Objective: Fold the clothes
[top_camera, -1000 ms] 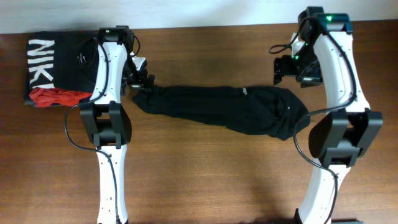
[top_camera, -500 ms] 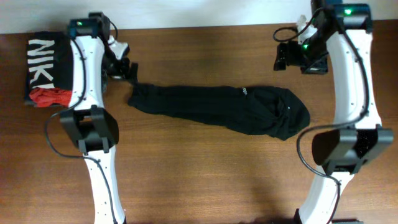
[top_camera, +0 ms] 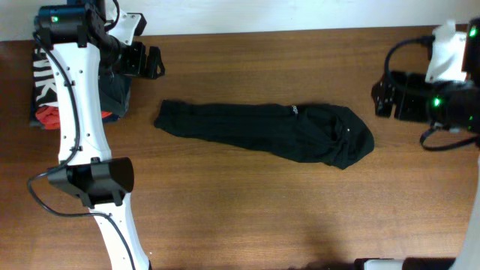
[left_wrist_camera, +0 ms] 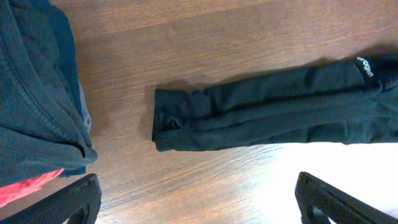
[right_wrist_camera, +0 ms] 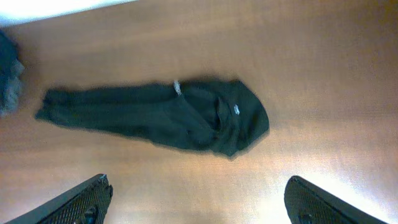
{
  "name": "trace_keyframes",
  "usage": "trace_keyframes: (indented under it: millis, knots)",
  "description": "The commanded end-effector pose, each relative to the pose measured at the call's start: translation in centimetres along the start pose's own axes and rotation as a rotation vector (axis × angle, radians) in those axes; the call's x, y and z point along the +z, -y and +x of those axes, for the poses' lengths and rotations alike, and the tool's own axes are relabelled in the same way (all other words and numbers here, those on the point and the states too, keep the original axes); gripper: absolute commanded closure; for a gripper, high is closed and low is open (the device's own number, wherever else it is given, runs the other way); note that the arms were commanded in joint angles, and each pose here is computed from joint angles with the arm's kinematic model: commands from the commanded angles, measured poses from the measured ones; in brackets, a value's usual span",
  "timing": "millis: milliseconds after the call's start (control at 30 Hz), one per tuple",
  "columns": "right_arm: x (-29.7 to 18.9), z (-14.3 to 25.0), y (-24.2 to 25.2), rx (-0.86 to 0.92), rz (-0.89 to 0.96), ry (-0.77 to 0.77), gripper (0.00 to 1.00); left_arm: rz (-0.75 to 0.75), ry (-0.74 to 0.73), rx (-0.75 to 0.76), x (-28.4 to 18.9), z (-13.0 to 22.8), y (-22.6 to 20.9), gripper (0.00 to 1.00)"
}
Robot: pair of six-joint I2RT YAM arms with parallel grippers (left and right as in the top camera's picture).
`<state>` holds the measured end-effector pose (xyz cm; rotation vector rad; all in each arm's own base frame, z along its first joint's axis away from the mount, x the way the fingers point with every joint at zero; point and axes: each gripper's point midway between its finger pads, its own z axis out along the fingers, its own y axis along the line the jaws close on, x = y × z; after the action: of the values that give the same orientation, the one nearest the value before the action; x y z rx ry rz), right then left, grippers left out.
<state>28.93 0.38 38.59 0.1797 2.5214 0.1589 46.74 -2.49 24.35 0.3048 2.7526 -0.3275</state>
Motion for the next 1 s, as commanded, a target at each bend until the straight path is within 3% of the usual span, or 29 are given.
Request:
trace_keyframes:
  millis: [0, 200, 467, 567, 667, 700, 833, 967]
  knots:
    - [3.5, 2.3, 1.7, 0.038, 0.082, -0.147, 0.06, 0.042, -0.054, 0.072, 1.8, 1.0, -0.1, 0.01]
    - [6.6, 3.1, 2.1, 0.043, 0.09, -0.21, 0.07, 0.156, -0.095, 0.193, 8.2, 2.1, -0.3, 0.01]
    - [6.6, 3.0, 2.1, 0.043, 0.09, -0.204, 0.08, 0.16, -0.119, 0.157, 15.6, 4.3, -2.0, 0.04]
    - [6.6, 3.0, 2.1, 0.043, 0.089, -0.206, 0.1, 0.098, -0.187, 0.09, 17.2, 6.0, -3.4, 0.06]
    - [6.6, 3.0, 2.1, 0.043, 0.089, -0.206, 0.11, 0.076, -0.264, 0.053, 18.9, 7.9, -4.2, 0.11]
    - [6.6, 3.0, 2.1, 0.043, 0.089, -0.206, 0.11, 0.078, -0.286, 0.039, 19.4, 8.4, -4.2, 0.18]
    - [6.6, 3.1, 2.1, 0.043, 0.09, -0.21, 0.11, 0.026, -0.35, -0.021, 21.0, 9.9, -5.4, 0.29]
    - [6.5, 3.2, 2.1, 0.043, 0.091, -0.215, 0.12, -0.017, -0.393, -0.062, 22.4, 11.0, -6.4, 0.31]
